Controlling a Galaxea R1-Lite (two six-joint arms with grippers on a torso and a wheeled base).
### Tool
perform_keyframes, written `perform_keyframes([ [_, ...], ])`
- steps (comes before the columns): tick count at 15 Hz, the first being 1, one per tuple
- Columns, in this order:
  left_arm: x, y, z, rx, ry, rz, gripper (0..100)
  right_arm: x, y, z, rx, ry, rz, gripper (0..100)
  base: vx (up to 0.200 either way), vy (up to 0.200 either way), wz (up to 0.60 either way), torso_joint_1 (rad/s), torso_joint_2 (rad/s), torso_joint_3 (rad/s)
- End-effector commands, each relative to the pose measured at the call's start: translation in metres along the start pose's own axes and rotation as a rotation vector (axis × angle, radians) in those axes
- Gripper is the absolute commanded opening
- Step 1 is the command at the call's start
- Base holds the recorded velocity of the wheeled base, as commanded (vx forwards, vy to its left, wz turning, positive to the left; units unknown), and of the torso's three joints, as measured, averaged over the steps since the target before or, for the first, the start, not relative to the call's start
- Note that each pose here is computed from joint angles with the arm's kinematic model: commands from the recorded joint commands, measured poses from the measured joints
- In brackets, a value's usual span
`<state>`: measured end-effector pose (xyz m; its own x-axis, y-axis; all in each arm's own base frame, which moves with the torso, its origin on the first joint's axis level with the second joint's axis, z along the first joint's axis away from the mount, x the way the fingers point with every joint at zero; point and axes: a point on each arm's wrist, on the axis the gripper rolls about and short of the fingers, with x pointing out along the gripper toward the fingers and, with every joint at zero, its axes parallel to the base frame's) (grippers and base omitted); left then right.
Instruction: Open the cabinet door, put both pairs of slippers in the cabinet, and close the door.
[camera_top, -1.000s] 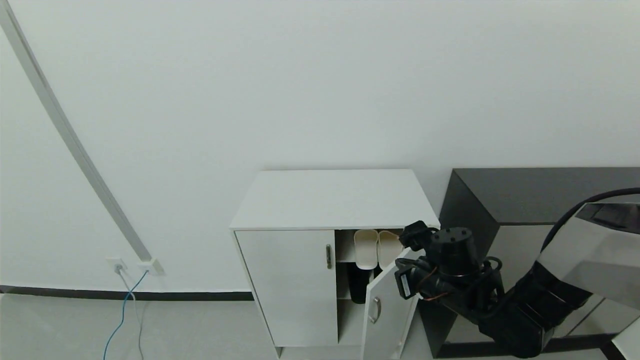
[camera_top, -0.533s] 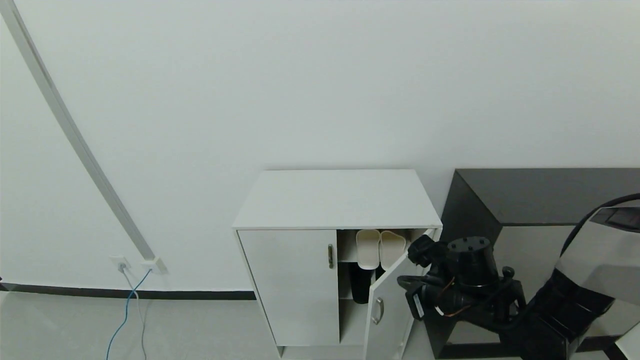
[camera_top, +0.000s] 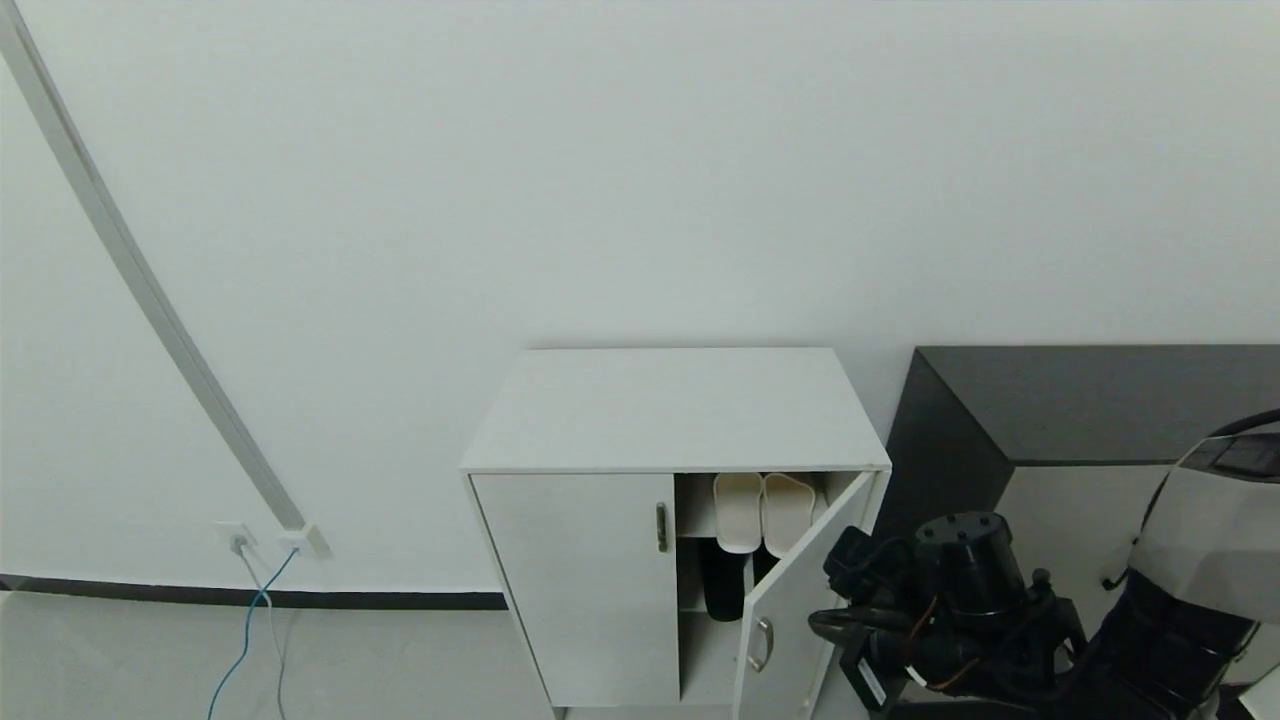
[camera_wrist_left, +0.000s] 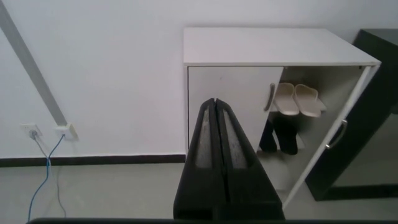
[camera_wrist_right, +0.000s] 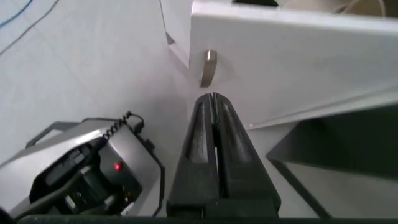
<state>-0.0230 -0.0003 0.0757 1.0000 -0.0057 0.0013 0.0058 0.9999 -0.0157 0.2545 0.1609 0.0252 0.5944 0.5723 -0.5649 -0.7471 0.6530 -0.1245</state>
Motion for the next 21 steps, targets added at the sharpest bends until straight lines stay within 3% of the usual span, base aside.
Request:
perform_keyframes([
  [1, 0.000, 0.000, 0.000, 0.000, 0.001, 0.001, 0, 0.007, 0.001, -0.008, 0.001, 0.026, 0.009, 0, 0.000, 0.000, 0.00, 0.000, 0.00, 0.000],
  [6, 0.000, 0.000, 0.000, -0.001, 0.001, 0.001, 0, 0.035, -0.003, -0.017, 0.009, 0.003, -0.019, 0, 0.000, 0.000, 0.00, 0.000, 0.00, 0.000],
  [8, 0.000, 0.000, 0.000, -0.001, 0.001, 0.001, 0, 0.050, -0.009, -0.014, 0.065, 0.004, -0.110, 0, 0.000, 0.000, 0.00, 0.000, 0.00, 0.000],
  [16, 0.000, 0.000, 0.000, -0.001, 0.001, 0.003, 0, 0.088, -0.024, -0.014, 0.169, -0.011, -0.270, 0, 0.000, 0.000, 0.00, 0.000, 0.00, 0.000],
  [21, 0.000, 0.000, 0.000, -0.001, 0.001, 0.003, 0, 0.095, -0.034, -0.009, 0.211, -0.045, -0.305, 0, 0.000, 0.000, 0.00, 0.000, 0.00, 0.000],
])
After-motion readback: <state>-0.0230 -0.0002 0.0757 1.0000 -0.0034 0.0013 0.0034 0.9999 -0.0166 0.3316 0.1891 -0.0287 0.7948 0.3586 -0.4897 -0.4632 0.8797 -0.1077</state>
